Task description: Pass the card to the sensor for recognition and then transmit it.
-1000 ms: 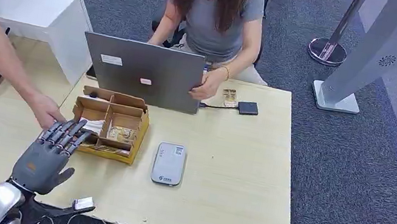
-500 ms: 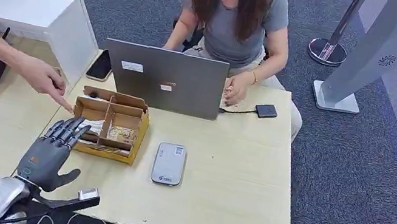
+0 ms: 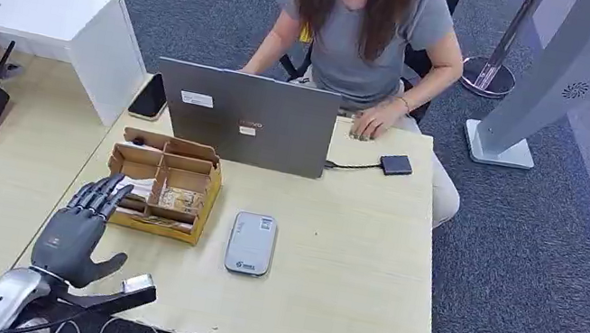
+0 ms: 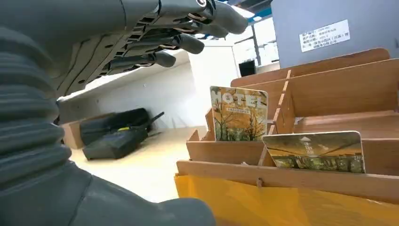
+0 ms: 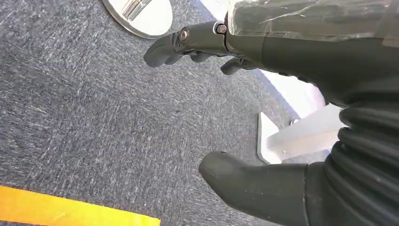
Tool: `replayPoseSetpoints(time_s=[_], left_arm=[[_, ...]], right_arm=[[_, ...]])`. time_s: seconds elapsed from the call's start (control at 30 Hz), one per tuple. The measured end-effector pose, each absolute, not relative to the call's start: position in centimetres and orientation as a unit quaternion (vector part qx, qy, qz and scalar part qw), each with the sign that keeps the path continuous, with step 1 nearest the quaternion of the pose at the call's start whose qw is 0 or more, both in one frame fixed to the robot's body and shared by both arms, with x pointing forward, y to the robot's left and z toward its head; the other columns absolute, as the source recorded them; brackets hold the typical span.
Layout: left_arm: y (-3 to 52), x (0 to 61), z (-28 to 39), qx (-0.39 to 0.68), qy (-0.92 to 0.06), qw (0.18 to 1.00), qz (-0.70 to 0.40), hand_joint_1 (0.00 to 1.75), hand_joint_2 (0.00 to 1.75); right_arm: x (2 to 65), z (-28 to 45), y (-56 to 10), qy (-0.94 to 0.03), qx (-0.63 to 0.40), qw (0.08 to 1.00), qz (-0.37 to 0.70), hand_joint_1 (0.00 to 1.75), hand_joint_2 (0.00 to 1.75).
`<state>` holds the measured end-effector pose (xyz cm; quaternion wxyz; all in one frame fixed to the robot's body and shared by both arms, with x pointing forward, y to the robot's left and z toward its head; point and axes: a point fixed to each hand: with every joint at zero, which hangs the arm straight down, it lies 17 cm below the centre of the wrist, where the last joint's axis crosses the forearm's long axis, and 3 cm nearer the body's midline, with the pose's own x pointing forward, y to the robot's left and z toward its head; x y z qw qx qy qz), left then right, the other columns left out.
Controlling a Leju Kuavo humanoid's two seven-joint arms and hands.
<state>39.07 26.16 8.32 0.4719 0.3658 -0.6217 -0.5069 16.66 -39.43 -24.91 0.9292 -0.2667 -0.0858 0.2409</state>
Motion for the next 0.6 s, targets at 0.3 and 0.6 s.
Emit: replayPoseSetpoints(time_s=[0.3,0.6], left_arm=[[26.10,38.98,8.31,0.363,-0.625,0.483,-0.494,0.00,1.75],[26.76,39.07,7.47,0.365,-0.604,0.506,-0.496,0.00,1.75]], right_arm=[[16.67,-24.91,-39.43,-0.086,-0.267,0.929,0.241,0.00,1.75],[16.64,-24.91,-39.44,-0.085,-0.267,0.929,0.241,0.00,1.75]])
